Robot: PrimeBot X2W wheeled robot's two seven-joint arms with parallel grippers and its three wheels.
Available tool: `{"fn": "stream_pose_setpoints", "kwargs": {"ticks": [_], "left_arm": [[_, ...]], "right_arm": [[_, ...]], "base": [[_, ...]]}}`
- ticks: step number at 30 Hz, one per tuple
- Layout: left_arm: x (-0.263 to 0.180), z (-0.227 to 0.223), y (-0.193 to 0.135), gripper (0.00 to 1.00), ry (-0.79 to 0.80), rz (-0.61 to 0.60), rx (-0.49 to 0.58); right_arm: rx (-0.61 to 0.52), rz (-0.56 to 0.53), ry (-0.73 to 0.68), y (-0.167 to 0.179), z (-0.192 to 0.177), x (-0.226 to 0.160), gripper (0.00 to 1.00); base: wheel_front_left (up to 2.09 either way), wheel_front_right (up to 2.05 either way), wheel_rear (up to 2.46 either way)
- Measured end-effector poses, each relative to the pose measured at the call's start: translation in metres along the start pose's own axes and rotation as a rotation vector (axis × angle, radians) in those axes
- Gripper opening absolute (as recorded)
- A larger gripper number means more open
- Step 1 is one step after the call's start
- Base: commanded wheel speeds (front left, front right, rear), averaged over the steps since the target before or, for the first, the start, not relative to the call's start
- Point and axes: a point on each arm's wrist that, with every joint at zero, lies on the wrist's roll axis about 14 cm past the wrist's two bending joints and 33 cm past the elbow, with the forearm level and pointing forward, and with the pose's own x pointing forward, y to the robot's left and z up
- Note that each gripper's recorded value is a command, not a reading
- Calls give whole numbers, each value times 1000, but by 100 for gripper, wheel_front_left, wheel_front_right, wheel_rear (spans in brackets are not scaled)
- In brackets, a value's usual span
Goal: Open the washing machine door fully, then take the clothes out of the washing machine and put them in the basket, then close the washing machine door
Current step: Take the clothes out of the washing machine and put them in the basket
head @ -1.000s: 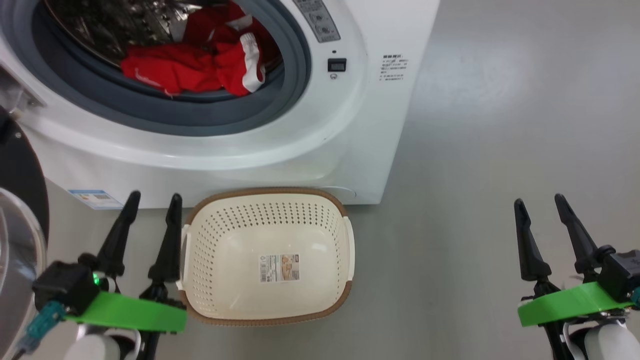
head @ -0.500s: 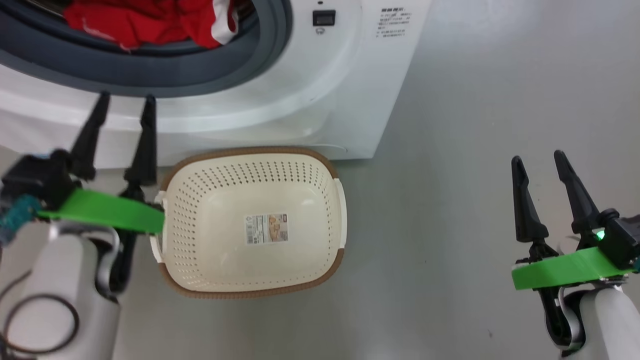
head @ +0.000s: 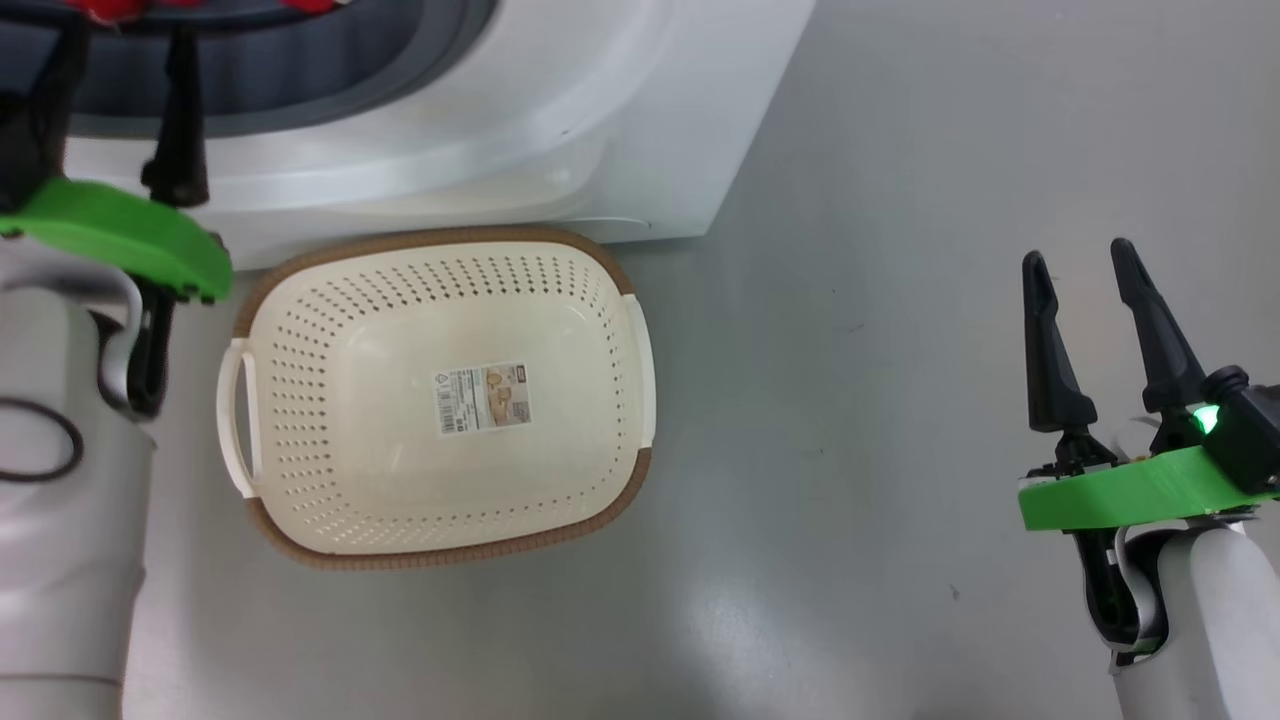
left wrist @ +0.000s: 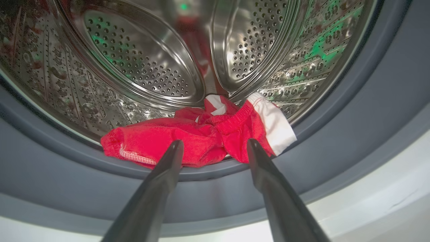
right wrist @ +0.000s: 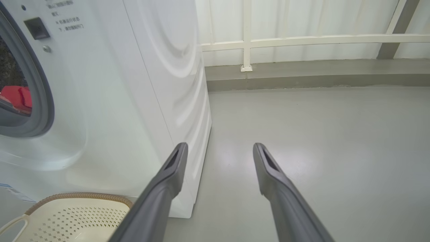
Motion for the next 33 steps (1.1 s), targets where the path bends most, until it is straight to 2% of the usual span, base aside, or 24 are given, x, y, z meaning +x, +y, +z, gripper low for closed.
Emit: {"fn": "stream_pose_setpoints", "kwargs": {"ticks": [19,26,33], "left_arm": [[59,-27,-6,100,123,14,108],[72,-41,3,100,167,47,136],[79,-55,-4,100,205,35,151]], "right_arm": [[5,-21,25,-10,-15,12,100],[16,-31,28,-14,-18,13,100],[12,-50,22,-23,-16,14,100]], "base": [[0,0,0],[0,0,0],[0,0,0]]}}
